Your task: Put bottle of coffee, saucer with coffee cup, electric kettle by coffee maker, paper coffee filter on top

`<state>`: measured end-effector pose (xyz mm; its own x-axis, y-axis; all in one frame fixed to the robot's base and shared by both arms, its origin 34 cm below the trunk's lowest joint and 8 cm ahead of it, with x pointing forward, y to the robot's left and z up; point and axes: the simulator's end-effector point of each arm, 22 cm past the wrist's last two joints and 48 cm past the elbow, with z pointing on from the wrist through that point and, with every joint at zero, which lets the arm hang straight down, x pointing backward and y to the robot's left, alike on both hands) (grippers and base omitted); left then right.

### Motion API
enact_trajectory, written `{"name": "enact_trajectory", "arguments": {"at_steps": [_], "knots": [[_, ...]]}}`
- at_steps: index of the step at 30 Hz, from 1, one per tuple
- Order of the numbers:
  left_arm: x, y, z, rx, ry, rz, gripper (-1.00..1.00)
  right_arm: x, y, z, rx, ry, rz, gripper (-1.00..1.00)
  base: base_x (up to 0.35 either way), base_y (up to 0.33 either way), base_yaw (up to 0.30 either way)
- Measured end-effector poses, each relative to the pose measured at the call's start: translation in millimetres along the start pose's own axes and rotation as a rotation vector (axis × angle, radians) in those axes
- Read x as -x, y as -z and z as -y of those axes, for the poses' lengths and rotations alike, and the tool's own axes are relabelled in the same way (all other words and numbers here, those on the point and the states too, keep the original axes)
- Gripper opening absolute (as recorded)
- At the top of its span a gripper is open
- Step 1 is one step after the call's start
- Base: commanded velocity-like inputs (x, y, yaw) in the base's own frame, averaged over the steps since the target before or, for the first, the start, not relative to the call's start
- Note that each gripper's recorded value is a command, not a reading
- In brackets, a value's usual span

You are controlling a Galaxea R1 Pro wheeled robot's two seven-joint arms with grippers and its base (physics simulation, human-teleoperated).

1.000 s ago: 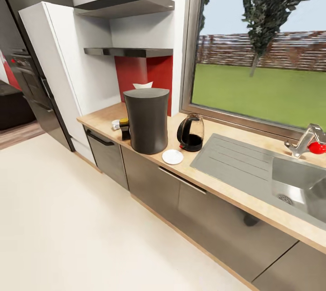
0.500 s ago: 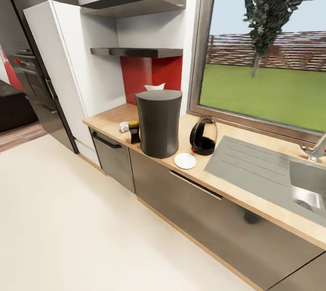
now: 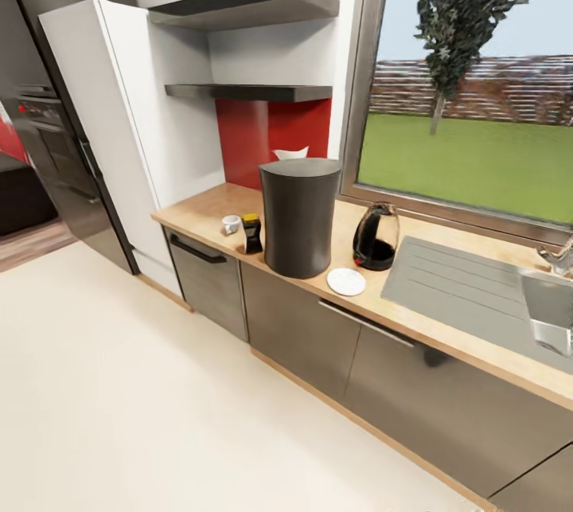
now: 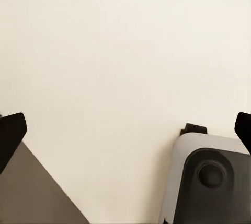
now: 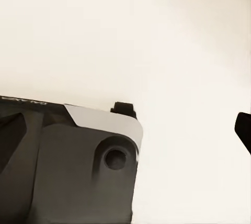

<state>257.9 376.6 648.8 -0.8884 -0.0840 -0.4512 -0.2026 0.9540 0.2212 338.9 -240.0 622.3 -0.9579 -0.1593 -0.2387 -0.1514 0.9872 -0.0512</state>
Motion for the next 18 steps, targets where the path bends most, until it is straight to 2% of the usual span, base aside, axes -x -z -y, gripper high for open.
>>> {"name": "enact_trajectory", "arguments": {"at_steps": [2, 6, 12, 18], "knots": [[0, -0.1, -1, 0.002, 0.000, -0.001, 1.00, -2, 0.0, 8, -0.023, -0.066, -0.005, 1.00, 0.061, 0.335, -0.168], [0, -0.3, -3, 0.004, -0.001, -0.001, 1.00, -6, 0.9, 24, -0.090, -0.133, -0.014, 1.00, 0.170, 0.305, -0.056], [0, -0.4, -4, 0.004, -0.001, 0.000, 1.00, -8, 1.3, 30, -0.107, -0.142, -0.019, 1.00, 0.229, 0.281, -0.006], [0, -0.4, -4, 0.004, -0.001, 0.001, 1.00, -13, 2.5, 64, -0.153, -0.138, -0.023, 1.00, 0.236, 0.279, 0.000]]}}
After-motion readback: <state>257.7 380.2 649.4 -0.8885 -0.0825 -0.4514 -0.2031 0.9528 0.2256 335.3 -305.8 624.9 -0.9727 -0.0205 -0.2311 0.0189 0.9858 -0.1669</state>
